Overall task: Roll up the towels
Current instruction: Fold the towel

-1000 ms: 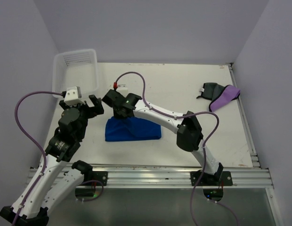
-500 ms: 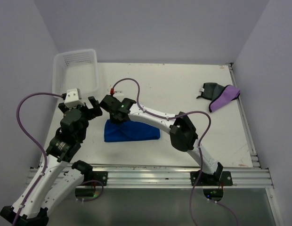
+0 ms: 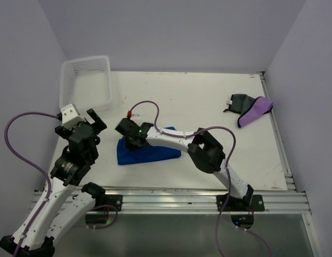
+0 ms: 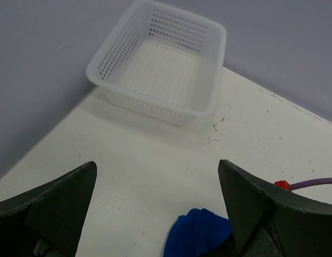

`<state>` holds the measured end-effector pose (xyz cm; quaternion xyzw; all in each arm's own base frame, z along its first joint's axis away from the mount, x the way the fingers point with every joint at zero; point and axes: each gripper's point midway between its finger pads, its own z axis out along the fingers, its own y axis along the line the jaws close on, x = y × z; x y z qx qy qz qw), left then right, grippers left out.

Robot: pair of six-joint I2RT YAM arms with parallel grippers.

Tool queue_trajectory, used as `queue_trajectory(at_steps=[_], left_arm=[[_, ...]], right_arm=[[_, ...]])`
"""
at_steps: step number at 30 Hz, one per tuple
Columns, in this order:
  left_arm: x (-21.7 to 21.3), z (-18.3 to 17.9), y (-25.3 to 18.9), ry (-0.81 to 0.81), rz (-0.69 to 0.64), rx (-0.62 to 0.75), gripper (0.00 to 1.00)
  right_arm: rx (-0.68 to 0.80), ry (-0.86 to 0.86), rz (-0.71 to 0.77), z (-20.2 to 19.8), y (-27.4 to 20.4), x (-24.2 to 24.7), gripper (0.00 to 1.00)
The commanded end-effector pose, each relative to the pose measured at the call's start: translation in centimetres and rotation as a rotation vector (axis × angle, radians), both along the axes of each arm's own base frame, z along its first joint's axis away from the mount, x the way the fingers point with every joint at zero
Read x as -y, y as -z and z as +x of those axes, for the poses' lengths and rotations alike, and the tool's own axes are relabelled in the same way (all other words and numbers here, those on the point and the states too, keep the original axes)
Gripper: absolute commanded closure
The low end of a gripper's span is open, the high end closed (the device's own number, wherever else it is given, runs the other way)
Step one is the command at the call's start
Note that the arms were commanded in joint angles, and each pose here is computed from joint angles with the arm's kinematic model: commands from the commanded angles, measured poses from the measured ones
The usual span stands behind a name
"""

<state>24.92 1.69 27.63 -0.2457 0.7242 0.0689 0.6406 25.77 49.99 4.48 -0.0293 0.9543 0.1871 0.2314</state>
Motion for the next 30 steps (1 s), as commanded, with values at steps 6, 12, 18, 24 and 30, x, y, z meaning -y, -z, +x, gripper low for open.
queue_trajectory(at_steps=[6, 12, 18, 24, 30], left_arm=[[-0.9, -0.5, -2.0, -0.057, -0.036, 0.062, 0.00], [-0.7, -0.4, -2.1, -0.042, -0.033, 0.064, 0.00], [-0.7, -0.6, -2.2, -0.039, -0.032, 0.072, 0.00], [-0.8, -0.6, -2.3, -0.036, -0.025, 0.076, 0.00], [-0.7, -0.7, -2.4, -0.019, -0.020, 0.093, 0.00]], right_arm=[[0.000, -0.027, 0.244, -0.7, -4.5, -3.8, 0.93], [-0.005, -0.065, 0.336, -1.5, -6.0, -4.5, 0.44], [0.015, -0.089, 0.449, -2.0, -9.3, -3.9, 0.35], [0.013, -0.072, 0.473, -2.0, -9.5, -2.5, 0.40], [0.041, 0.023, 0.330, -1.4, -6.6, 0.7, 0.43]])
